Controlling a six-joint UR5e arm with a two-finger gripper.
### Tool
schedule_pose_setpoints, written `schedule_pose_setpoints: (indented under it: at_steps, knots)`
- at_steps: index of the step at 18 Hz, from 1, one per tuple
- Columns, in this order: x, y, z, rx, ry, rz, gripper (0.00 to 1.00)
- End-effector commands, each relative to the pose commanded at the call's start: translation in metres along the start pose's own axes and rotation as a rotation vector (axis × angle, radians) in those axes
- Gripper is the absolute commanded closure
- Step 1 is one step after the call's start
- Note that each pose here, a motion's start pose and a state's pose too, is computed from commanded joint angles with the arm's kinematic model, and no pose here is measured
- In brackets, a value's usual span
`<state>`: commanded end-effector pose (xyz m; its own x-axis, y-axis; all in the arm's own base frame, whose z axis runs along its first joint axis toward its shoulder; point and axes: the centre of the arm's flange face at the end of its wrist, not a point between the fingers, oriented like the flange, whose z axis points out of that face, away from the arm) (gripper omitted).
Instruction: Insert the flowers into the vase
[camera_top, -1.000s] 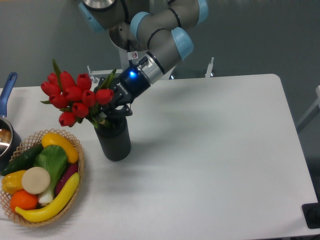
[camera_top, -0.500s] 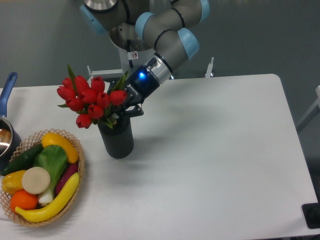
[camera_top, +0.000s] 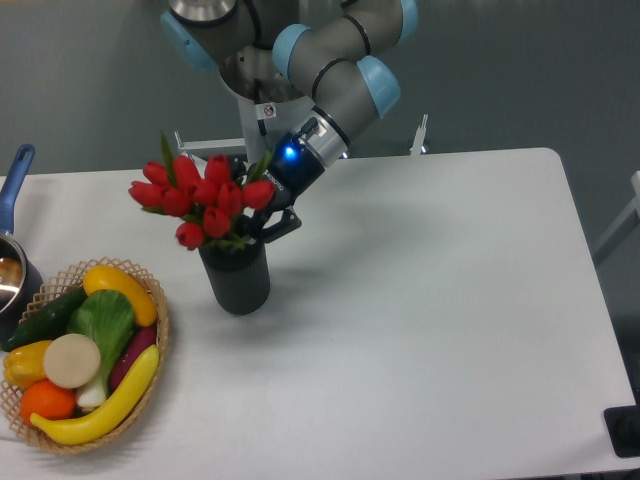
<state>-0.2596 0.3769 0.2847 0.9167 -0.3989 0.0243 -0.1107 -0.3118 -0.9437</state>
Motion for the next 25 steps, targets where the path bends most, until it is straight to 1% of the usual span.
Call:
schedule_pose_setpoints:
  at_steps: [1, 3, 4, 13, 16, 18, 20, 22, 25]
  knots:
    - [-0.001, 0.000, -0.001, 0.000, -0.004, 0.000, 0.22]
    - [-0.003, 0.000, -0.006, 0.001, -0.016, -0.004, 0.05]
    - [-0.003, -0.002, -0.010, 0.001, -0.026, -0.002, 0.01]
    - [-0.023, -0.010, -0.085, -0.002, -0.213, 0.006, 0.00]
    - [-0.025, -0.008, -0.109, -0.063, -0.281, 0.003, 0.00]
    - [-0.023, -0.006, -0.112, -0.117, -0.297, 0.001, 0.00]
    - [-0.023, -0.002, -0.116, -0.141, -0.309, -0.007, 0.00]
    - [-0.024, -0.001, -0.119, -0.145, -0.316, -0.016, 0.00]
    - [-0.030, -0.002, -0.131, -0.148, -0.346, -0.029, 0.00]
